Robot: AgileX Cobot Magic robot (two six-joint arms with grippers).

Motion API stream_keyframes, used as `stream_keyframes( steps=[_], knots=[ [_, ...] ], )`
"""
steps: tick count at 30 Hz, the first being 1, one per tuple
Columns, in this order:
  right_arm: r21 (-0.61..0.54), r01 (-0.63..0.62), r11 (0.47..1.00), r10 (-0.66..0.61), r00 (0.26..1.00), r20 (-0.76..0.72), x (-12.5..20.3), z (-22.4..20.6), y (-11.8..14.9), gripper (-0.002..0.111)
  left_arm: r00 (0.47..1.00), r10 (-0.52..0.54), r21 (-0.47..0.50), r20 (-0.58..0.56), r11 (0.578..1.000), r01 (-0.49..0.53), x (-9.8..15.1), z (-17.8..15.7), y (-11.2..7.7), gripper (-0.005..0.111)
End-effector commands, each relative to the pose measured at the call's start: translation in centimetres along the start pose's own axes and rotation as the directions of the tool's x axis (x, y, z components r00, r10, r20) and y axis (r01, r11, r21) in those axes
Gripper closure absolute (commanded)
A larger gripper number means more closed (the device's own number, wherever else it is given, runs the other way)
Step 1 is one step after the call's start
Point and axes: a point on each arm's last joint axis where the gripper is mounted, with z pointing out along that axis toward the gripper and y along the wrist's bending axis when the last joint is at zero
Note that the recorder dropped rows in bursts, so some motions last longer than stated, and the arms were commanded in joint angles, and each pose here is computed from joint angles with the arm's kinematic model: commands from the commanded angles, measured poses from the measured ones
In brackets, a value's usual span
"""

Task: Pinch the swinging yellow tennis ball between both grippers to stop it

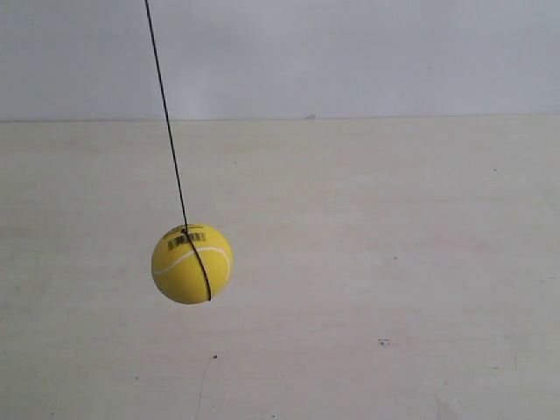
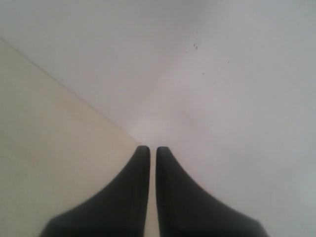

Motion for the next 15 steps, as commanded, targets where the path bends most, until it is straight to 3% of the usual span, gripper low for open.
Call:
stream_keyframes(
  steps=[1, 6, 15],
  knots=[
    [-0.001, 0.002, 1.000, -0.002, 1.000, 0.008, -0.23, -0.05, 0.00, 0.108, 0.993, 0.099, -0.059, -0.070, 0.993, -0.103, 0.64, -0.04, 0.65, 0.102],
    [-0.001, 0.002, 1.000, -0.002, 1.000, 0.008, -0.23, -0.05, 0.00, 0.108, 0.979, 0.090, -0.135, -0.184, 0.984, -0.116, 1.60, -0.24, 1.45, 0.102],
    [-0.001, 0.002, 1.000, -0.002, 1.000, 0.008, -0.23, -0.05, 0.00, 0.108, 0.979, 0.090, -0.135, -0.184, 0.984, -0.116, 1.60, -0.24, 1.45, 0.102]
  ],
)
